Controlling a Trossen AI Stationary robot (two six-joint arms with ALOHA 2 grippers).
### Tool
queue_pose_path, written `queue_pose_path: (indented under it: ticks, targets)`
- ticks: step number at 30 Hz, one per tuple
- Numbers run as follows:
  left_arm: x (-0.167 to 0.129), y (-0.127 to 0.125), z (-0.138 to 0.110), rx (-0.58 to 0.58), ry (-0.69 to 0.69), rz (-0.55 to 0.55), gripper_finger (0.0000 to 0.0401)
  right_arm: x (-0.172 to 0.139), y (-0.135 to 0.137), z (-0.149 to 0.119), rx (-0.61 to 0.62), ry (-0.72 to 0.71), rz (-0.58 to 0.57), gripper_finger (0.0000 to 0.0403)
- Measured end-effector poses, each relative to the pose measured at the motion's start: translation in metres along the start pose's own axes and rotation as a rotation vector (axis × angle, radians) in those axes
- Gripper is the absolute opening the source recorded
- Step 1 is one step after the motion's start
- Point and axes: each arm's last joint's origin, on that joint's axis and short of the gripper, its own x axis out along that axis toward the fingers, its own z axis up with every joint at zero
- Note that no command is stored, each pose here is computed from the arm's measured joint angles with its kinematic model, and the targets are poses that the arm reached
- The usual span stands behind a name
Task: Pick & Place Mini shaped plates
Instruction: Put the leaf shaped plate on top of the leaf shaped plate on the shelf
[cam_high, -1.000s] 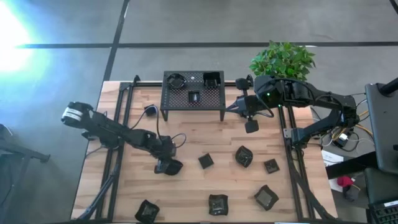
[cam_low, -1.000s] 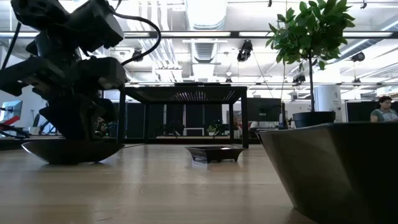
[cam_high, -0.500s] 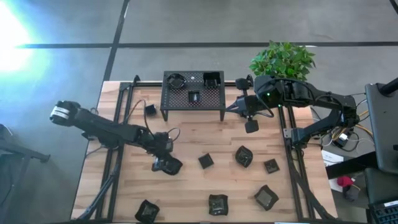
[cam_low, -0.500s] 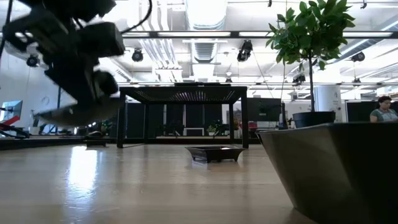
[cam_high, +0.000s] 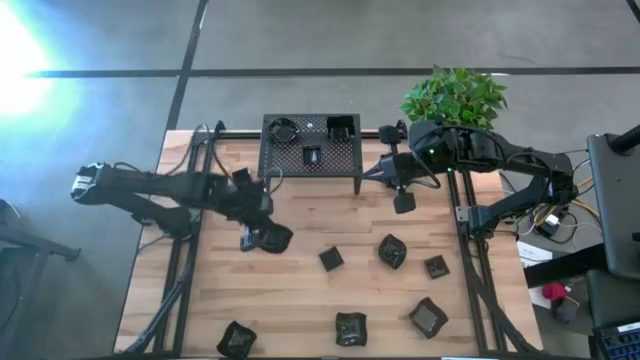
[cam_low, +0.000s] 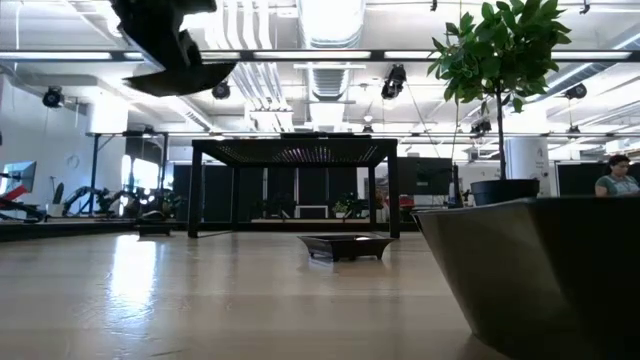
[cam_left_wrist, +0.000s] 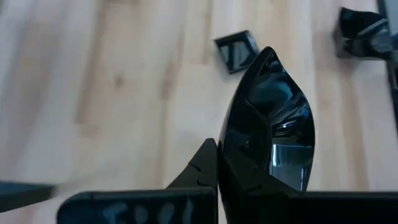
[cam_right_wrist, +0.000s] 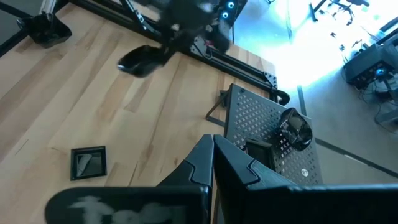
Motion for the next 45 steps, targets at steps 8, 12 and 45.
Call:
queue_pose_path:
  ticks: [8,12,45]
  targets:
    - [-0.042,0.042,0.023,0.008,0.011,0.099,0.0,0.0,0.0,0.0,-0.019,-0.001,-0.001,0.0008]
    - [-0.061,0.069,0.034,-0.001,-0.048,0.127,0.0,0.0,0.0,0.0,-0.024,-0.001,-0.001,0.0008]
    - [-0.058,0.29,0.099,-0.04,0.274,0.304,0.0,0.0,0.0,0.0,-0.042,-0.001,-0.001,0.0008]
